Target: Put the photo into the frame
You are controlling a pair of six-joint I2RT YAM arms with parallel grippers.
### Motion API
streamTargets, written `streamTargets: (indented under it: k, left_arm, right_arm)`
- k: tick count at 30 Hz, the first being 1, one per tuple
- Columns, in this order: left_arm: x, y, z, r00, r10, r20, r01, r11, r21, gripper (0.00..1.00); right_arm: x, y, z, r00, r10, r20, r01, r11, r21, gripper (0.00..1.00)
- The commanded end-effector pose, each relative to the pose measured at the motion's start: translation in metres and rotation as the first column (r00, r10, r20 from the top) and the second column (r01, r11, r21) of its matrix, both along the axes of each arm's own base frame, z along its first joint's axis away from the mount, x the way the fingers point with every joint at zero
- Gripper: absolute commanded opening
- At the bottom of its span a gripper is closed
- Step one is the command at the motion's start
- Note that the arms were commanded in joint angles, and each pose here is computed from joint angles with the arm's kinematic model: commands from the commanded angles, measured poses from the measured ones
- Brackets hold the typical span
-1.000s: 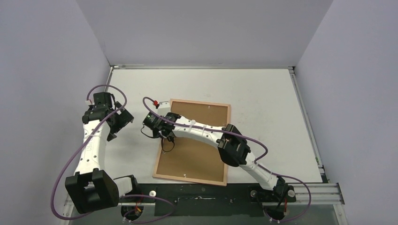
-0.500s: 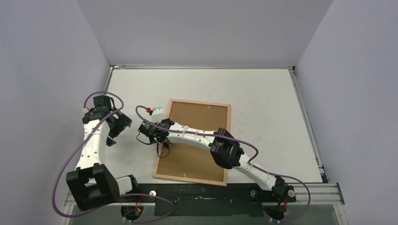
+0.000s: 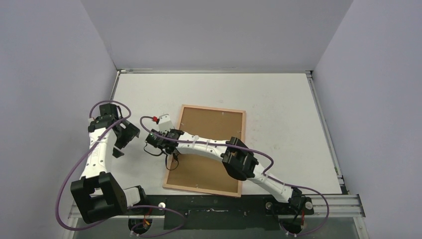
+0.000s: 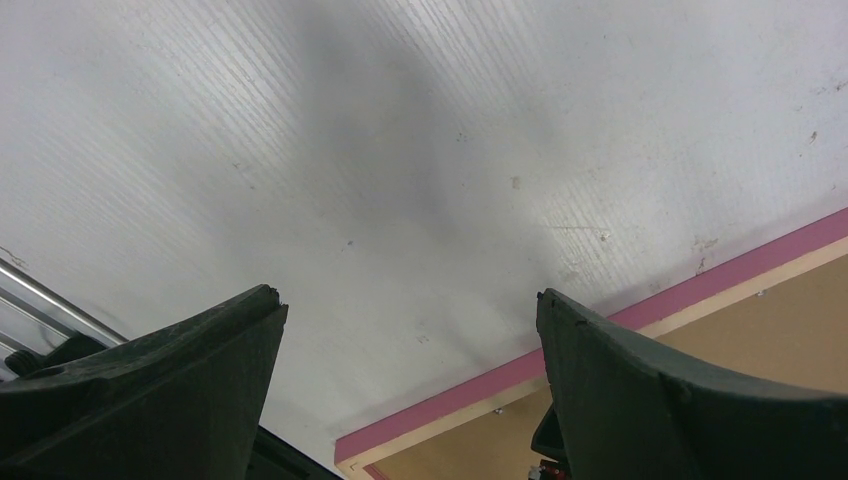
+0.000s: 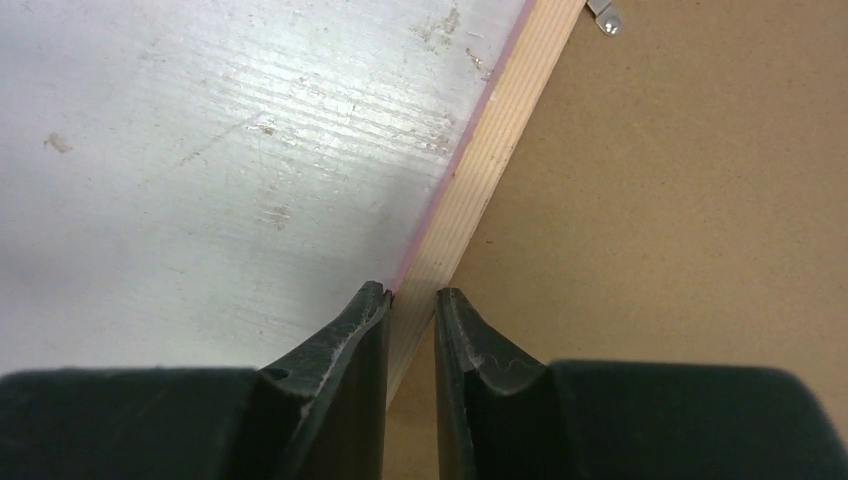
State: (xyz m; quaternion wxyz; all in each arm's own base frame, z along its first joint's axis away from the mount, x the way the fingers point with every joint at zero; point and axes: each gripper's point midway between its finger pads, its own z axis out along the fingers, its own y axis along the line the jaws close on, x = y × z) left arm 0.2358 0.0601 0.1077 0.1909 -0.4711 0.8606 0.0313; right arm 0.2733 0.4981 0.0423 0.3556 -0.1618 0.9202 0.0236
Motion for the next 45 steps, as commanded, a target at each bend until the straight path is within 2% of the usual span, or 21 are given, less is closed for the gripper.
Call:
streamTargets:
  k: [1,11,21,25,28,31,35,39,45]
  left_arm:
    - [0.008,0.001,0.000,0.999,0.002,0.032,-0.002,1.000,-0.009,0.97]
    - [0.016,-0.008,-0.006,0.998,-0.024,0.049,0.027,0.998,-0.060,0.97]
    - [0.022,-0.013,-0.007,0.996,-0.055,0.073,0.062,0.994,-0.087,0.97]
    - [0.027,-0.015,-0.007,0.994,-0.067,0.087,0.075,0.993,-0.095,0.97]
    - [0.029,-0.017,-0.008,0.993,-0.074,0.096,0.084,0.991,-0.105,0.97]
    - [0.029,-0.017,-0.009,0.992,-0.079,0.098,0.089,0.991,-0.102,0.97]
    - [0.030,-0.022,-0.010,0.990,-0.092,0.110,0.106,0.987,-0.124,0.97]
    - [0.031,-0.025,-0.012,0.988,-0.099,0.120,0.115,0.984,-0.135,0.97]
    - [0.030,-0.028,-0.016,0.987,-0.107,0.119,0.125,0.981,-0.151,0.97]
  right_arm:
    - [0.007,-0.017,0.020,0.995,0.060,0.082,-0.053,0.994,-0.092,0.13]
    - [0.005,-0.035,0.018,0.981,0.193,0.027,-0.190,0.978,-0.086,0.13]
    - [0.007,-0.069,0.017,0.969,0.244,-0.036,-0.246,0.966,-0.077,0.13]
    - [0.011,-0.078,0.015,0.977,0.204,-0.063,-0.208,0.976,-0.062,0.17]
    - [0.012,-0.081,0.018,0.988,0.130,-0.080,-0.136,0.988,-0.073,0.30]
    - [0.015,-0.082,0.029,0.995,0.044,-0.085,-0.051,0.995,-0.086,0.38]
    - [0.012,-0.079,0.029,0.995,-0.009,-0.100,-0.001,0.995,-0.101,0.39]
    - [0.012,-0.075,0.022,0.987,-0.047,-0.151,0.036,0.996,-0.076,0.35]
    - [0.018,-0.074,0.017,0.986,-0.089,-0.141,0.075,0.992,-0.102,0.35]
